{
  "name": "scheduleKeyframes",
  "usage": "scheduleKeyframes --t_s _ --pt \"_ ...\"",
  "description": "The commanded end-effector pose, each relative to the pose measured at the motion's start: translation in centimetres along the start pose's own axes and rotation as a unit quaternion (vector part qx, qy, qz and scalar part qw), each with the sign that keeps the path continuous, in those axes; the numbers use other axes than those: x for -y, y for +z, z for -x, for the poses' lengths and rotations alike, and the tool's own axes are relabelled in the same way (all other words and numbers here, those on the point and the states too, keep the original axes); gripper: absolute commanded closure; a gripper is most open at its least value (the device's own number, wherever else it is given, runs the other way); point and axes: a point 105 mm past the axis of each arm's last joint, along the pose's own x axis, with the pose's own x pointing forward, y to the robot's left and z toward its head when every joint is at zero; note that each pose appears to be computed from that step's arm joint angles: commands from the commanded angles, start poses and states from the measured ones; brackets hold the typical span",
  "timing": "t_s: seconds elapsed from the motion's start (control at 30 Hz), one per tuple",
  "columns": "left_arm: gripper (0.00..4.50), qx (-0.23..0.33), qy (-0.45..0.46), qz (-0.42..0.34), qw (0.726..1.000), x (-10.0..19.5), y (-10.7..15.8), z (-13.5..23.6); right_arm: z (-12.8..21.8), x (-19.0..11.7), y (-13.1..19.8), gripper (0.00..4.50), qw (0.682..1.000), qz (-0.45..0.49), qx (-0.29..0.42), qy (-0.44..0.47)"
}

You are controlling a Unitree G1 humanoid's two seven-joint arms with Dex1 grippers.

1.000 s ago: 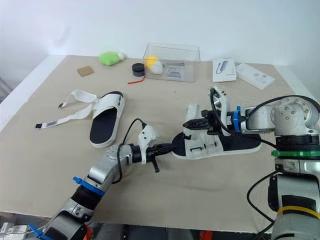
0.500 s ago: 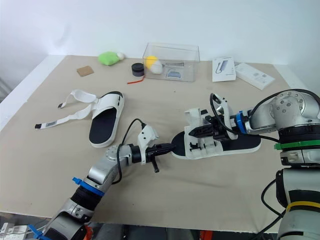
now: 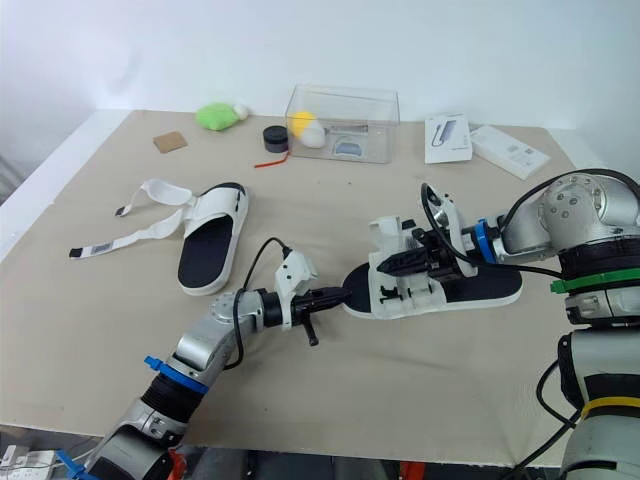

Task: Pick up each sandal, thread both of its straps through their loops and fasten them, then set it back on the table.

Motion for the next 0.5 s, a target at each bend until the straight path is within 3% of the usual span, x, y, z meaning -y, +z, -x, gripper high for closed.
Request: scheduleKeyframes --t_s 0.03,0.5 --pt "4.5 -0.027 0.002 0.012 1.0 0.4 -1.5 0.1 0.6 -0.5 0.0 4.44 1.0 0.016 -0.002 -0.001" --pt "4.5 -0.03 0.003 0.013 0.999 0.4 -1.7 0.2 0.2 1.1 -1.1 4.44 0.993 0.091 -0.025 -0.074"
